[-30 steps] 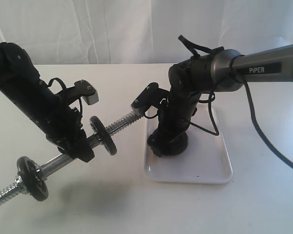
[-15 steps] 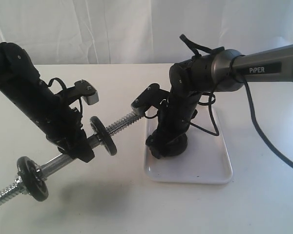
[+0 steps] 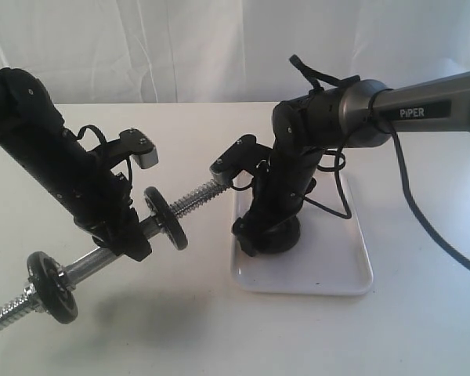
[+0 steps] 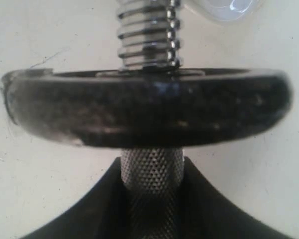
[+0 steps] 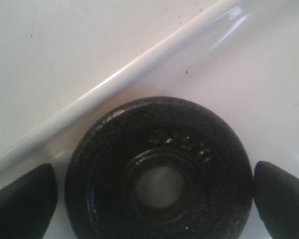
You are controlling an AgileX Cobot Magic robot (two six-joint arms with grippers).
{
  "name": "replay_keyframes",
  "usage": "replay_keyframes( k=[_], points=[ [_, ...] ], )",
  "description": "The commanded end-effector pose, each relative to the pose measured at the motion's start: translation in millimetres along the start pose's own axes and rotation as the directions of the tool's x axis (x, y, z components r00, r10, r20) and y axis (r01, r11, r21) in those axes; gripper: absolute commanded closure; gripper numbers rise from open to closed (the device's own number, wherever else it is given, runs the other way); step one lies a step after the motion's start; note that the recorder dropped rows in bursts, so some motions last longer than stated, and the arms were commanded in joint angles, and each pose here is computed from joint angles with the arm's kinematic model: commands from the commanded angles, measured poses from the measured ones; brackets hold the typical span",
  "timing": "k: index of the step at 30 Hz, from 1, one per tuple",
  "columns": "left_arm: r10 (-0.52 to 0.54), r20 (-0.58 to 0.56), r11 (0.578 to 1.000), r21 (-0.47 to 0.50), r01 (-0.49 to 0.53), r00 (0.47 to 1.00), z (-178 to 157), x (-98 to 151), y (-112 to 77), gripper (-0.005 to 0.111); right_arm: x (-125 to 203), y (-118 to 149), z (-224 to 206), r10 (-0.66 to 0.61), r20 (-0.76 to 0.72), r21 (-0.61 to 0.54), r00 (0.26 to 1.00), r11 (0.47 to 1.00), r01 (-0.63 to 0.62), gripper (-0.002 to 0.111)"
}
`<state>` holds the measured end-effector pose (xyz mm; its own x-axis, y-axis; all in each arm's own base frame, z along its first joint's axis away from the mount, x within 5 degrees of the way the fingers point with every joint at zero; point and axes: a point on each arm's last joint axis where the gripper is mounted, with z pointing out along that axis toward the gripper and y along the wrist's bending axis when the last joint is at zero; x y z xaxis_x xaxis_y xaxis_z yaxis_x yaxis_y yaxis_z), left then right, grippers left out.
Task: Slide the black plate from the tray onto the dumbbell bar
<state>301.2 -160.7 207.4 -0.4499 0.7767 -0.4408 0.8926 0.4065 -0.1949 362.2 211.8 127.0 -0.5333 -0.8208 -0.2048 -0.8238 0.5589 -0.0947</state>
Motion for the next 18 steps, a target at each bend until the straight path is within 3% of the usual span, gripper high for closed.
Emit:
replay_keyframes(
  k=[1, 10, 18],
  points=[
    [-0.041, 0.146, 0.997, 0.069, 0.031, 0.988, -27.2, -20.1, -16.6, 0.107, 20.8, 9.3, 30.2, -0.015, -0.166, -0.078, 0.986, 0.997, 0.002, 0.003],
    [-0.041, 0.146, 0.997, 0.069, 0.031, 0.988, -27.2, -20.1, -16.6, 0.107, 22.1, 9.9, 29.9, 0.008, -0.182, -0.08, 0.983, 0.997, -0.023, 0.003],
    [-0.042, 0.146, 0.997, 0.069, 0.032, 0.988, -27.2, -20.1, -16.6, 0.107, 25.2, 5.5, 29.5, -0.049, -0.213, -0.043, 0.976, 0.998, 0.04, 0.003]
  ],
)
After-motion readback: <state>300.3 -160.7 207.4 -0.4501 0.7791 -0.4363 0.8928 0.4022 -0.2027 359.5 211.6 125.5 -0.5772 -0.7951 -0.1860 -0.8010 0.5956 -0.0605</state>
